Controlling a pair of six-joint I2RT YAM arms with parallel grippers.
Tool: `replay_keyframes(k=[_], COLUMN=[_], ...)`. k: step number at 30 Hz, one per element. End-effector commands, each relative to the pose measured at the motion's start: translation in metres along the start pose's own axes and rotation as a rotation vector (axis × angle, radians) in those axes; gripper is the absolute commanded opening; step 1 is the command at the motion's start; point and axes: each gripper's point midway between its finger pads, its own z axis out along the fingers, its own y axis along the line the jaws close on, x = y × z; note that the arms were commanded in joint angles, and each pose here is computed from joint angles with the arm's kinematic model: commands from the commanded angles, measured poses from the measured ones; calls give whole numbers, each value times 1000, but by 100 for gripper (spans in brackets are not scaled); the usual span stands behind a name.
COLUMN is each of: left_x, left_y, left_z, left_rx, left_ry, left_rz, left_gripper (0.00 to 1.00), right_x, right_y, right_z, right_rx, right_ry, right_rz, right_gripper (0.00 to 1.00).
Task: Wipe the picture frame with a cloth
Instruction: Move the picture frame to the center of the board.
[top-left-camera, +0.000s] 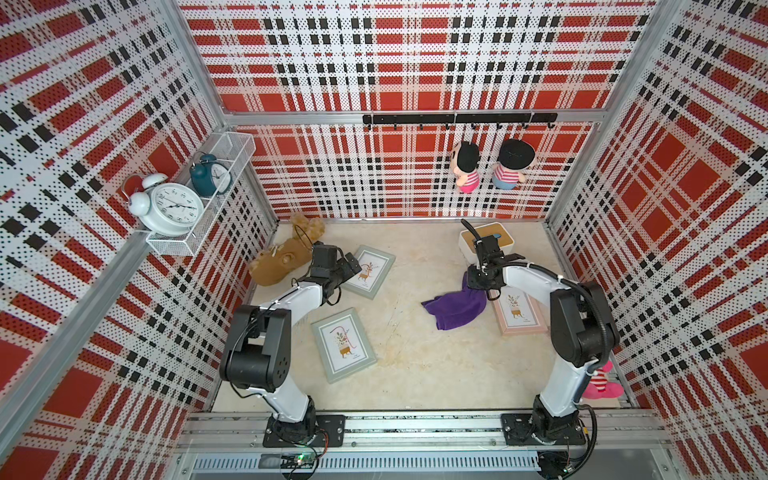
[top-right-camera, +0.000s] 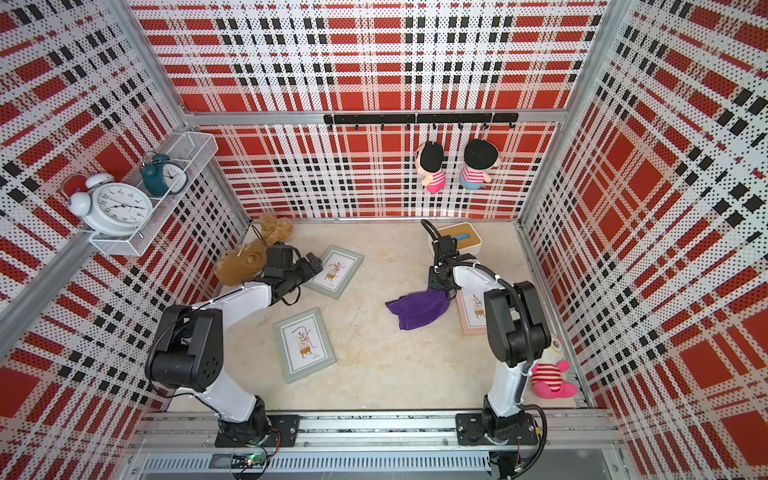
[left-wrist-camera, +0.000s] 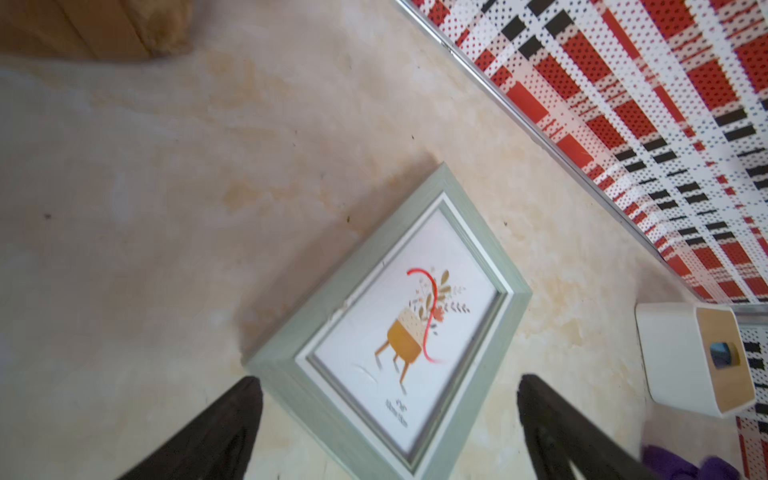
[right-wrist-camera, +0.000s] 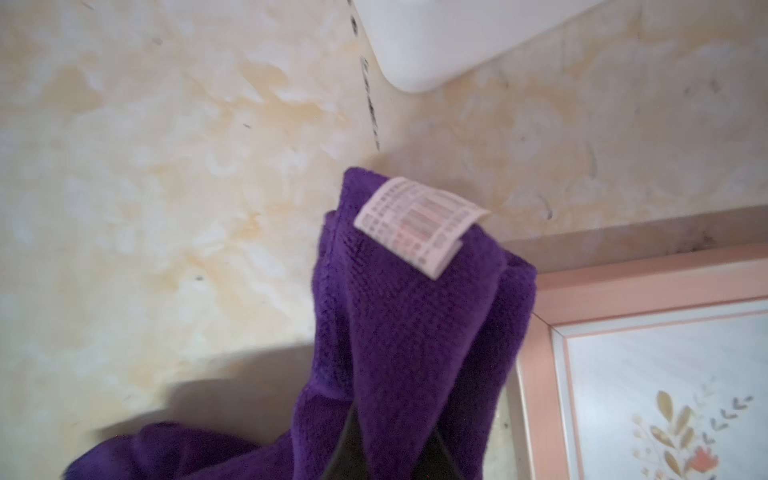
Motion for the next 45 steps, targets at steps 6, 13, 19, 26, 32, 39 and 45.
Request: replay_keyframes(k=[6,13,19,26,32,39,45], left_x=[-19,-17,7,39,81,151,182], left_y=[-2,-6,-17,-29,-46,-82,-108], left_z=[65,105,116,109,99,75,51], left_rx=[62,58,85,86,76,101,150], left_ry=[90,158,232,281,333,414,448], left_rz=[107,104,129,173,224,304,293], left_gripper=[96,73,51,38,33,33,36], right_x=[-35,-14,-2,-3,0,2,5], right_y=[39,66,77,79,76,75,83], right_z=[-37,-21,-11,-9,-8,-7,2], right_rx=[-95,-133,-145,-143,-131,-129,-163], right_ry=[-145,-95,-62,-59,-55,-51,-23], right_rz=[-28,-67,-81,-83,-84,-89,-102], right_gripper=[8,7,6,5,5,5,5])
